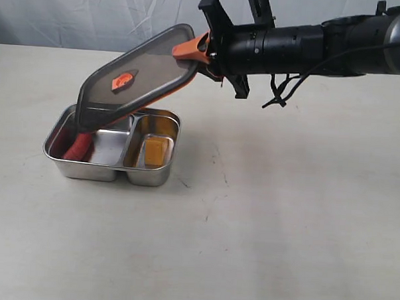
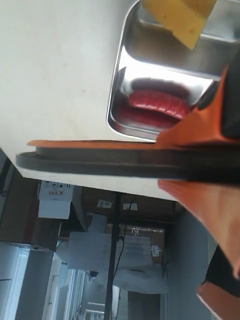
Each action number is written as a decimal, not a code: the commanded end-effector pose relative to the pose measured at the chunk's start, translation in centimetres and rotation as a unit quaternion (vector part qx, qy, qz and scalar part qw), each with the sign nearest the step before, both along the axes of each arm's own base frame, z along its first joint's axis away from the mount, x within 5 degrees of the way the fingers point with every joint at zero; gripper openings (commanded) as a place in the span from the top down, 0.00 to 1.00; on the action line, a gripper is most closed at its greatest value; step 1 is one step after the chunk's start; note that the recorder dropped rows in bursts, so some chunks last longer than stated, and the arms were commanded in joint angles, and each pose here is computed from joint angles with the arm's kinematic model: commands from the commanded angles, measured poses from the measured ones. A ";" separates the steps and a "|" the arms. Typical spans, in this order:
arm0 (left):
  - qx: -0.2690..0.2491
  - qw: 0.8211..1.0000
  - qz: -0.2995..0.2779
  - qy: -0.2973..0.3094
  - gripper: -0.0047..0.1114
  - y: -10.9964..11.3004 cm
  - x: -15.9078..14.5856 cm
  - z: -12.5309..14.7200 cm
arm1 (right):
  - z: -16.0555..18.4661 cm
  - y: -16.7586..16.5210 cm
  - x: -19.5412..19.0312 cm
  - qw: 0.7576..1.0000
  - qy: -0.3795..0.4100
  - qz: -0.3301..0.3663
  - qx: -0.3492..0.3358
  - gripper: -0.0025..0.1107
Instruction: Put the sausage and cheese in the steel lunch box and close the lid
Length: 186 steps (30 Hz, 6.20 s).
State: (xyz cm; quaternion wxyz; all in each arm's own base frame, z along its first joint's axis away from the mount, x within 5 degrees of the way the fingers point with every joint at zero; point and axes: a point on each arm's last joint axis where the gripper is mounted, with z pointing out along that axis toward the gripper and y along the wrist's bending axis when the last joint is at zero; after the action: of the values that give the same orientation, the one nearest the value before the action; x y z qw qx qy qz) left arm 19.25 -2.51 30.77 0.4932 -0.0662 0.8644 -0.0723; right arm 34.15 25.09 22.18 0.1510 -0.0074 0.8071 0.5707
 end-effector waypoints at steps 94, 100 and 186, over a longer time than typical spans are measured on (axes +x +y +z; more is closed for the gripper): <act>-0.547 0.817 -0.148 0.103 0.53 3.7 9.0 -7.1 | 9.3 -2.2 -7.5 0.995 -0.088 0.008 0.052 0.99; -0.541 0.814 -0.178 0.109 0.53 1.8 9.1 -7.0 | 9.4 -2.2 -7.6 0.995 -0.088 0.014 0.055 0.99; -0.364 0.862 -0.258 0.241 0.96 2.9 17.1 -13.4 | -5.9 5.0 -10.3 0.985 0.025 0.044 -0.163 0.99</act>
State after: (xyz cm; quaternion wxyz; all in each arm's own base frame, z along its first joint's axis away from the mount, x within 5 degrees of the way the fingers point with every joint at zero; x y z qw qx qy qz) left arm 35.64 2.25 16.52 0.1724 -0.0394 0.8759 -0.4489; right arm 25.25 29.34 17.12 0.1165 0.0258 0.8863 0.4475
